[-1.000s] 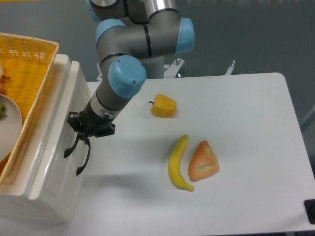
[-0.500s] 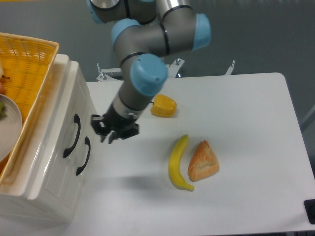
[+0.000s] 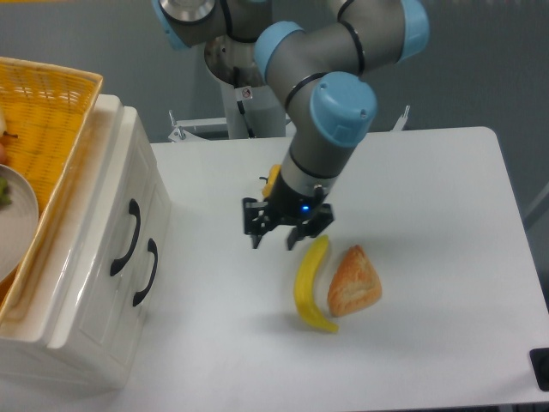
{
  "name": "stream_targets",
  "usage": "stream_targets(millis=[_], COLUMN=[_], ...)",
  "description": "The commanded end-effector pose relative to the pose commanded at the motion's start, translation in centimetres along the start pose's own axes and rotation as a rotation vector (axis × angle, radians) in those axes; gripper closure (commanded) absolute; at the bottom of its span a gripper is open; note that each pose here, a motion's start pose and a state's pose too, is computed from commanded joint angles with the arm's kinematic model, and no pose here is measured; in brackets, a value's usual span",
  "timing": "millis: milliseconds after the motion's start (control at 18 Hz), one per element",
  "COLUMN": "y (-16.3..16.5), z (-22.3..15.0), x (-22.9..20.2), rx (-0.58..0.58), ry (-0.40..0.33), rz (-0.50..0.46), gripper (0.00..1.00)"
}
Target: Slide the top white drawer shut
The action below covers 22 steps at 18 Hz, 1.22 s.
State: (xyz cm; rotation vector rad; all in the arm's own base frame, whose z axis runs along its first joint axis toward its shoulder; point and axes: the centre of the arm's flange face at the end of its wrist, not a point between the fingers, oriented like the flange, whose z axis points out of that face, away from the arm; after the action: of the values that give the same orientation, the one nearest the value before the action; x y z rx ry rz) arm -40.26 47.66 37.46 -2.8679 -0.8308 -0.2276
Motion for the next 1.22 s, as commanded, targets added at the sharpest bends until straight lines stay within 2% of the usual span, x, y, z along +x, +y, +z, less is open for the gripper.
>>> stream_targets(millis=[333, 444, 611, 667, 889, 1111, 1222], y=[0.5, 0.8, 1.0, 1.1, 2.1, 3.3, 3.9], z=[2.2, 2.4, 2.1, 1.9, 1.7, 1.7, 1.6], x=[-6.4, -8.5, -11.3, -12.2, -15.8, -17.8, -19.0], rx=[-0.085, -0.099, -0.069, -0.059, -0.070, -0.105, -0.113], ry=[-0.131, -0.148, -0.165, -0.171, -0.167, -0.158, -0.160], rz=[0.087, 0.130, 0.122, 0.124, 0.290, 0.533, 0.581], gripper=[0.35, 0.26, 0.18, 0.00, 0.00, 0.00, 0.00])
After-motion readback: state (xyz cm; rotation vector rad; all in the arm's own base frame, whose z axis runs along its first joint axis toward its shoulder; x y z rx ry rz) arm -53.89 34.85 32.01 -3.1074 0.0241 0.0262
